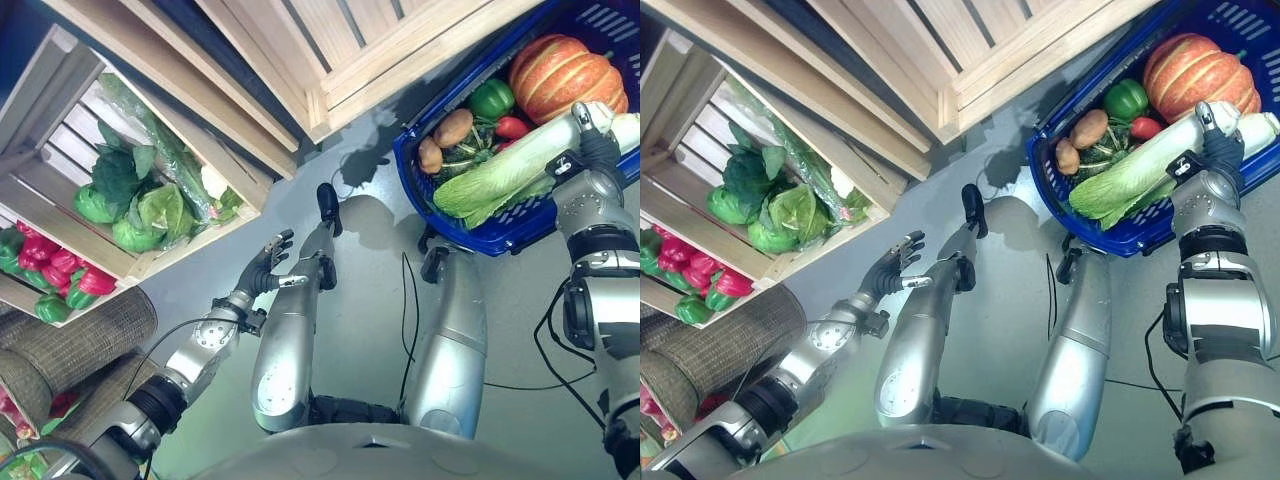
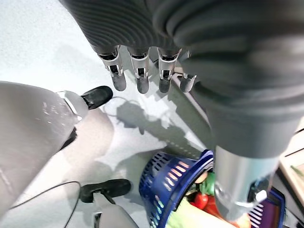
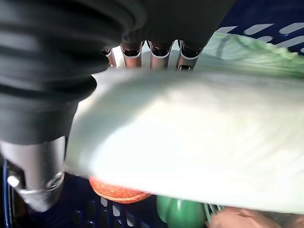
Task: Pick up fruits and vegetables into the basket
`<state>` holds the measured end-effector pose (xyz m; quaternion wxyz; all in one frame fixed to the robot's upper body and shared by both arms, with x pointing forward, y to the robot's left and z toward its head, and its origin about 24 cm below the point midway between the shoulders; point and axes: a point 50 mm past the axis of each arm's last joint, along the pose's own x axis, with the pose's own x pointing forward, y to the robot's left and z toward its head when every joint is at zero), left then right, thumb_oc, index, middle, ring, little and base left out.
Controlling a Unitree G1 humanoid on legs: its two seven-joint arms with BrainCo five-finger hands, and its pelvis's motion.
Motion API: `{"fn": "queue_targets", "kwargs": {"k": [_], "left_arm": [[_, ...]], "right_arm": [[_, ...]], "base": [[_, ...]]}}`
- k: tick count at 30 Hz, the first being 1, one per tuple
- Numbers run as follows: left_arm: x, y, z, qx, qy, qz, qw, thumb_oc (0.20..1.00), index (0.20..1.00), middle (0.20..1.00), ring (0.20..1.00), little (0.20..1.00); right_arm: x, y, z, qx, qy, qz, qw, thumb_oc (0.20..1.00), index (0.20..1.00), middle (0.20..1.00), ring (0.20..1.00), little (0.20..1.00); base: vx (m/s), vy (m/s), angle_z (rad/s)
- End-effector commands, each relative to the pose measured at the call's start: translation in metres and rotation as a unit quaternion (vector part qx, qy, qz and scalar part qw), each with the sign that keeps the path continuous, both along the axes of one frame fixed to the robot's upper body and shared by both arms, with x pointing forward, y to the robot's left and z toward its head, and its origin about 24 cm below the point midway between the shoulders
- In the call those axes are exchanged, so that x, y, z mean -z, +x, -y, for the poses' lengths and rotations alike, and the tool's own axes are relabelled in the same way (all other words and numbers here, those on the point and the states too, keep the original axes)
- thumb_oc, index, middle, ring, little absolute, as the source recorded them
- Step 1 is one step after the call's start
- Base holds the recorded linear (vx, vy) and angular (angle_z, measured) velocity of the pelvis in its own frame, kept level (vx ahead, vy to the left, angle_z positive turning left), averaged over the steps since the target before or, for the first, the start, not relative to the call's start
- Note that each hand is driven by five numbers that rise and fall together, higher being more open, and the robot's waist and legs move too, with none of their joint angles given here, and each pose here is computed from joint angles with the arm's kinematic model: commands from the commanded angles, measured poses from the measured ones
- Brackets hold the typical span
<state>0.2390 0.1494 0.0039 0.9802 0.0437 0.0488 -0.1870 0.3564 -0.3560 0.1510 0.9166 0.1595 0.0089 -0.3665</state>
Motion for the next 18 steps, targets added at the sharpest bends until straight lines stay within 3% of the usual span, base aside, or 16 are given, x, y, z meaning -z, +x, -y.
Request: {"fn": "queue_targets", "kwargs": {"k": [1,13,18], "left_arm": [[-0.002,-0.01,0.027,0.029,-0.047,-0.002,0.998,1.0,1.0,1.0,1.0,1.0],[0.016,-0.02,0.021,0.032,-0.052,-0.043,0.997,1.0,1.0,1.0,1.0,1.0],[0.023,-0.023,0.011,0.035,-0.034,-0.054,0.997,1.0,1.0,1.0,1.0,1.0]], "right_arm": [[-0.02,-0.027,0.041,0.101,-0.052,-0.001,0.994,1.0,1.0,1.0,1.0,1.0],[0.002,-0.052,0.048,0.234,-0.066,0.016,0.97,1.0,1.0,1.0,1.0,1.0],[0.02,-0.063,0.035,0.243,-0.085,0.055,0.965,1.0,1.0,1.0,1.0,1.0]], "base": [[-0.03,0.013,0.04],[-0.02,0.075,-0.04],[0.0,0.112,-0.04]]}}
